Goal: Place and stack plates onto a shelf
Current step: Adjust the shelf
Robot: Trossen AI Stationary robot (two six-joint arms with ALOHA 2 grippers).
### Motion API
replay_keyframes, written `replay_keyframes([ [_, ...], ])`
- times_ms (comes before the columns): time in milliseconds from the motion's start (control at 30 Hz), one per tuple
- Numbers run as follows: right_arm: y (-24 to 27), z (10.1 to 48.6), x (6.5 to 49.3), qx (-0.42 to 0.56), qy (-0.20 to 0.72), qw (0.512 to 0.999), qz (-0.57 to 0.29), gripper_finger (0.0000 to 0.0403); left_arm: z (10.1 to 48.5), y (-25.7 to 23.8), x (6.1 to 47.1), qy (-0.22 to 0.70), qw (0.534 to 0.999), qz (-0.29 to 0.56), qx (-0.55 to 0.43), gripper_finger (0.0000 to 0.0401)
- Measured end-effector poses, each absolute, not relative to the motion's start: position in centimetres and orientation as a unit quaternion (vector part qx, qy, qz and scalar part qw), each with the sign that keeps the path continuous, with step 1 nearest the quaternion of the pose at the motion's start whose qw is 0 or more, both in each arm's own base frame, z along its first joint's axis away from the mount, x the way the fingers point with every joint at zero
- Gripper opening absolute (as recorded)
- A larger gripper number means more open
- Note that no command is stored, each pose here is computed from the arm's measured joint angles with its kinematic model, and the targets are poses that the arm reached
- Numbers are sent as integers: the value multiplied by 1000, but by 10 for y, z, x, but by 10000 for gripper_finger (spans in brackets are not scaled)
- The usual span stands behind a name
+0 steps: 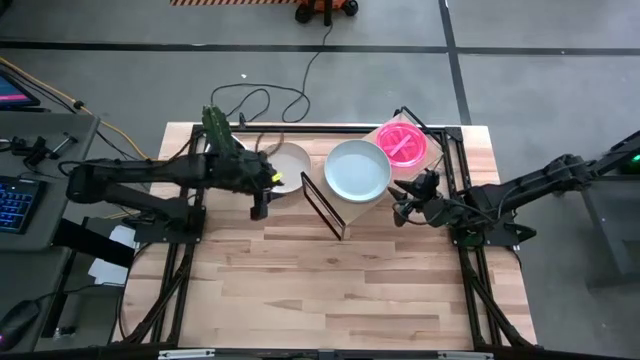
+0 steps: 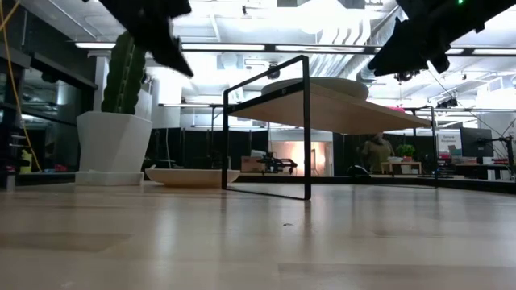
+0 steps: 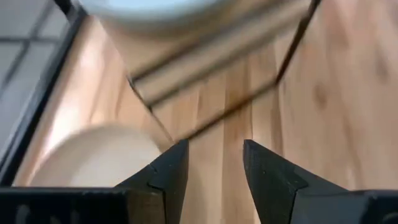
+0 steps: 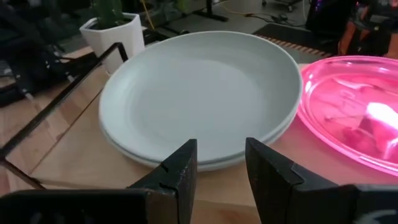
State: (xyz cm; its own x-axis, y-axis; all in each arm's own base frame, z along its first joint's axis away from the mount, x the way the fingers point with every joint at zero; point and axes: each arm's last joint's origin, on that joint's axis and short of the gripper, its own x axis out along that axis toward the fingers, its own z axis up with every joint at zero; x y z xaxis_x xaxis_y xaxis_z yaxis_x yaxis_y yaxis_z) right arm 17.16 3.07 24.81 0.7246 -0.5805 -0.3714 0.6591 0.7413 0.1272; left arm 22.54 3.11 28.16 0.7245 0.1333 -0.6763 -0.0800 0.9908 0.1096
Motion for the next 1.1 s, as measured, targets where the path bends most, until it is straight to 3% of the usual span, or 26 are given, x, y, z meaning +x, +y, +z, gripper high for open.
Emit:
replay_keyframes([
  [300,31,246,174,110,162,919,-342,119,216,33,239,507,858,18,83,142],
  [433,33,246,173,97,152,916,-357,119,197,38,247,526,838,80,119,142],
  [600,33,247,172,89,146,915,-366,119,195,47,264,477,842,174,181,135],
  [733,33,248,173,93,143,917,-360,119,201,50,271,439,846,222,207,102],
  [933,34,248,174,95,144,920,-353,119,203,49,271,430,850,230,198,12],
  [1100,37,249,173,96,142,922,-346,119,198,50,273,379,874,247,179,3],
])
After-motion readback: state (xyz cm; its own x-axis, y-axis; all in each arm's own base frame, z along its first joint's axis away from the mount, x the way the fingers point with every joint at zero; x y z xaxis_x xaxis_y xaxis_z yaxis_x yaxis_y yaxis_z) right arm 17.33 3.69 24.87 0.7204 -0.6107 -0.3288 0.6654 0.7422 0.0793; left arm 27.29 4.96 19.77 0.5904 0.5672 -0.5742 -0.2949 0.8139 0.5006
